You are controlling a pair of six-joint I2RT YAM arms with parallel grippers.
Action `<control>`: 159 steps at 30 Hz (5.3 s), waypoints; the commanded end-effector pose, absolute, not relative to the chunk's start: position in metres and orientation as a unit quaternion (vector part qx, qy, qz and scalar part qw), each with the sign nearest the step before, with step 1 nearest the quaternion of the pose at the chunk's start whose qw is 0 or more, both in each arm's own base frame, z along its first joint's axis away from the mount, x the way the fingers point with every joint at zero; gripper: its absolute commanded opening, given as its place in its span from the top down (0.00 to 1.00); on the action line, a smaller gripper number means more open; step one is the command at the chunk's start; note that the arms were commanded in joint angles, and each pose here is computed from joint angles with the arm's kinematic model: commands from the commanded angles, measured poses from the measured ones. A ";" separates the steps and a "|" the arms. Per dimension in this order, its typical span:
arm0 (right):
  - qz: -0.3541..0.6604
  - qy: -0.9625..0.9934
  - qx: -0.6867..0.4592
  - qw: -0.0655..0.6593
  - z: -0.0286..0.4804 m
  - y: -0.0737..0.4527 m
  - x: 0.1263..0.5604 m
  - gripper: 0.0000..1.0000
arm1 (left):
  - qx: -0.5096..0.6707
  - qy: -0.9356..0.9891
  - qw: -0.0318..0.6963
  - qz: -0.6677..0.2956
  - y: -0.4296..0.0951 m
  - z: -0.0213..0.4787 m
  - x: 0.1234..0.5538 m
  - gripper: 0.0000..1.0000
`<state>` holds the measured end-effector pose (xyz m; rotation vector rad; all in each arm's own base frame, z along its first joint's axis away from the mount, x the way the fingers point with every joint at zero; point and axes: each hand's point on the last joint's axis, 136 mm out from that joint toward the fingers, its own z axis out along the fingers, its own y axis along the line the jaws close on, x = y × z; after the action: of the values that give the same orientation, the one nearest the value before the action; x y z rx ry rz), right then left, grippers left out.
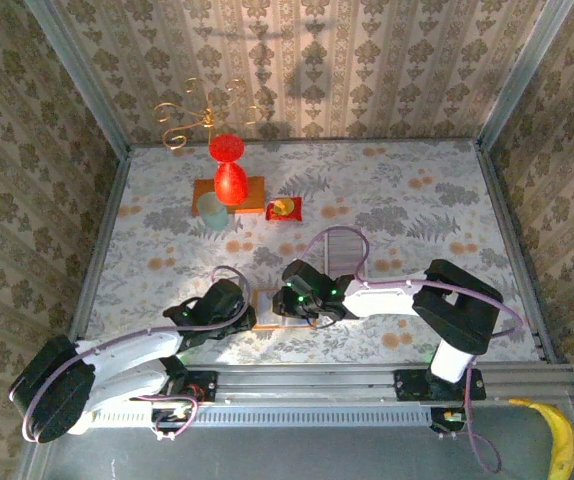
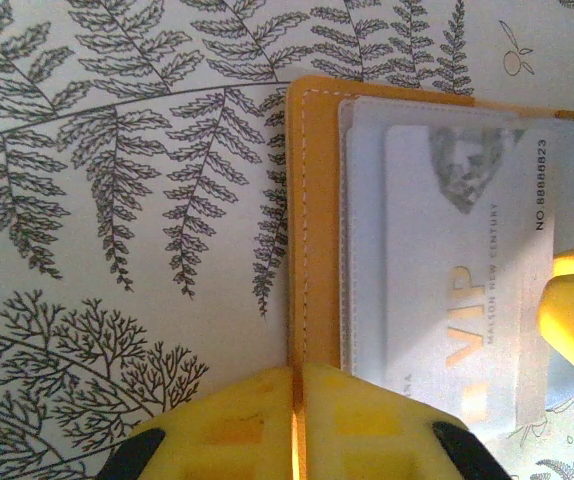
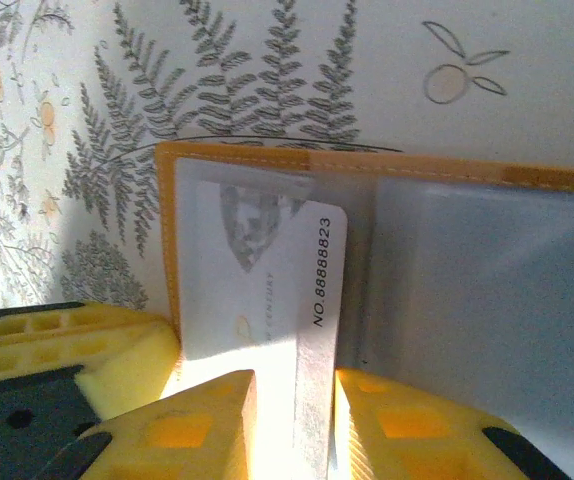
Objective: Put the credit cards into the card holder
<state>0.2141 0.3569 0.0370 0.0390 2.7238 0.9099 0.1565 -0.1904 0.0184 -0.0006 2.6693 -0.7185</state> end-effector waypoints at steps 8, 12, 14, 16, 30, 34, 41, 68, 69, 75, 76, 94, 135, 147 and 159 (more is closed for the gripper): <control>0.330 0.935 0.003 0.131 0.045 0.378 0.217 0.74 | -0.004 0.953 0.176 -0.245 -0.185 0.010 0.150 0.90; 0.311 0.940 -0.003 0.137 0.045 0.370 0.216 0.69 | -0.005 0.954 0.175 -0.242 -0.184 0.009 0.150 0.90; 0.295 0.944 -0.006 0.146 0.046 0.362 0.217 0.66 | -0.004 0.954 0.175 -0.243 -0.184 0.009 0.150 0.90; 0.279 0.948 -0.009 0.153 0.048 0.353 0.216 0.63 | -0.004 0.955 0.174 -0.242 -0.184 0.008 0.150 0.90; 0.184 0.970 -0.015 0.160 0.035 0.302 0.198 0.51 | -0.005 0.955 0.173 -0.241 -0.183 0.007 0.149 0.90; 0.164 0.973 -0.020 0.161 0.032 0.297 0.195 0.50 | -0.006 0.955 0.173 -0.241 -0.183 0.007 0.149 0.90; 0.149 0.975 -0.033 0.159 0.030 0.298 0.192 0.47 | -0.005 0.955 0.172 -0.241 -0.183 0.007 0.148 0.90; 0.286 0.946 0.010 0.154 0.036 0.356 0.200 0.48 | -0.010 0.954 0.176 -0.243 -0.181 0.007 0.148 0.91; 0.292 0.943 0.011 0.156 0.038 0.358 0.200 0.48 | -0.010 0.954 0.175 -0.243 -0.181 0.007 0.148 0.91; 0.332 0.931 0.021 0.152 0.045 0.371 0.202 0.52 | -0.011 0.953 0.179 -0.245 -0.182 0.008 0.149 0.91; 0.338 0.929 0.022 0.152 0.047 0.373 0.202 0.52 | -0.011 0.953 0.180 -0.245 -0.182 0.007 0.149 0.91; 0.374 0.913 0.037 0.156 0.057 0.382 0.205 0.57 | -0.011 0.952 0.180 -0.248 -0.182 0.009 0.149 0.91; 0.448 0.879 0.046 0.159 0.080 0.427 0.220 0.56 | -0.039 0.932 0.230 -0.277 -0.169 0.022 0.151 0.90; 0.495 0.854 0.012 0.159 0.107 0.464 0.227 0.56 | -0.068 0.927 0.269 -0.252 -0.140 0.031 0.150 0.91; 0.405 0.843 -0.105 0.339 0.195 0.367 0.270 0.52 | -0.042 0.918 0.295 -0.263 -0.147 0.062 0.158 0.83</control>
<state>0.2622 0.4042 0.1731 -0.1444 2.2769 1.2284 0.1512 -0.1420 0.0427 -0.1509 2.4808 -0.6915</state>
